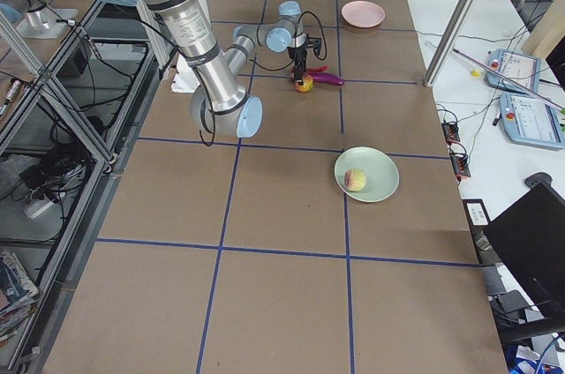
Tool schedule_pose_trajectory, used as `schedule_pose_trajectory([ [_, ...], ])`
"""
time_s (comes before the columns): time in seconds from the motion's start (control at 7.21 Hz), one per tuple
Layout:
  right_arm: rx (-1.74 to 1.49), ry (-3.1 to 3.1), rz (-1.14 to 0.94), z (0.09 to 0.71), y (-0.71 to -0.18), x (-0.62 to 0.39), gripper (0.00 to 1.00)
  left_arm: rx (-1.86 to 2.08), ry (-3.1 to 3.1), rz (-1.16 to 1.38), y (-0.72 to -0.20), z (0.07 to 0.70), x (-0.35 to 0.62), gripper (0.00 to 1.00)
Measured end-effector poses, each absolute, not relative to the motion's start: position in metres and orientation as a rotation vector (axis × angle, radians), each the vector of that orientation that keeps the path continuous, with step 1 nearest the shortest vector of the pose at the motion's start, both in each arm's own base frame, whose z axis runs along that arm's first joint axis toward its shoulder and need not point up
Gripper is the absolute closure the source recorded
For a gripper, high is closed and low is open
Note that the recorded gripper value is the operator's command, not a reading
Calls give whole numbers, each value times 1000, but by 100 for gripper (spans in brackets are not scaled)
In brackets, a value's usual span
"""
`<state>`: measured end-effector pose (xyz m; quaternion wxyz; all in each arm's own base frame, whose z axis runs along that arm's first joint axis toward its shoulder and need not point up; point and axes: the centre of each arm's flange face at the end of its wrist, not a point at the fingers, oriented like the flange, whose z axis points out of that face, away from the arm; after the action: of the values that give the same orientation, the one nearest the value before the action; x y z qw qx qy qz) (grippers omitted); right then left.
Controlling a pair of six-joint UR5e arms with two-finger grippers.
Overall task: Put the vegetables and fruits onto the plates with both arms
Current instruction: 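Move the right gripper back to the red apple and grasp it, then carry the red apple with the right gripper onto the green plate and release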
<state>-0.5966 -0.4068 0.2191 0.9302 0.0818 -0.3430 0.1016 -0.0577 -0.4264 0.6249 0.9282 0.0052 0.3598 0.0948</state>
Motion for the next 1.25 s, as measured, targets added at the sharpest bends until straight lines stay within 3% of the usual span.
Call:
schedule_pose_trajectory([
  [0.14,166,-706,207,218,-407,-595,98,11,737,195,-426,625,-58,0],
  [0.42,173,-720,196,210,-420,-578,98,10,737,194,-426,625,-58,0],
  [0.69,191,-719,129,218,-481,-523,98,7,737,193,-426,625,-58,0],
  [1.25,213,-637,-158,329,-601,-348,97,5,738,192,-426,626,-58,0],
])
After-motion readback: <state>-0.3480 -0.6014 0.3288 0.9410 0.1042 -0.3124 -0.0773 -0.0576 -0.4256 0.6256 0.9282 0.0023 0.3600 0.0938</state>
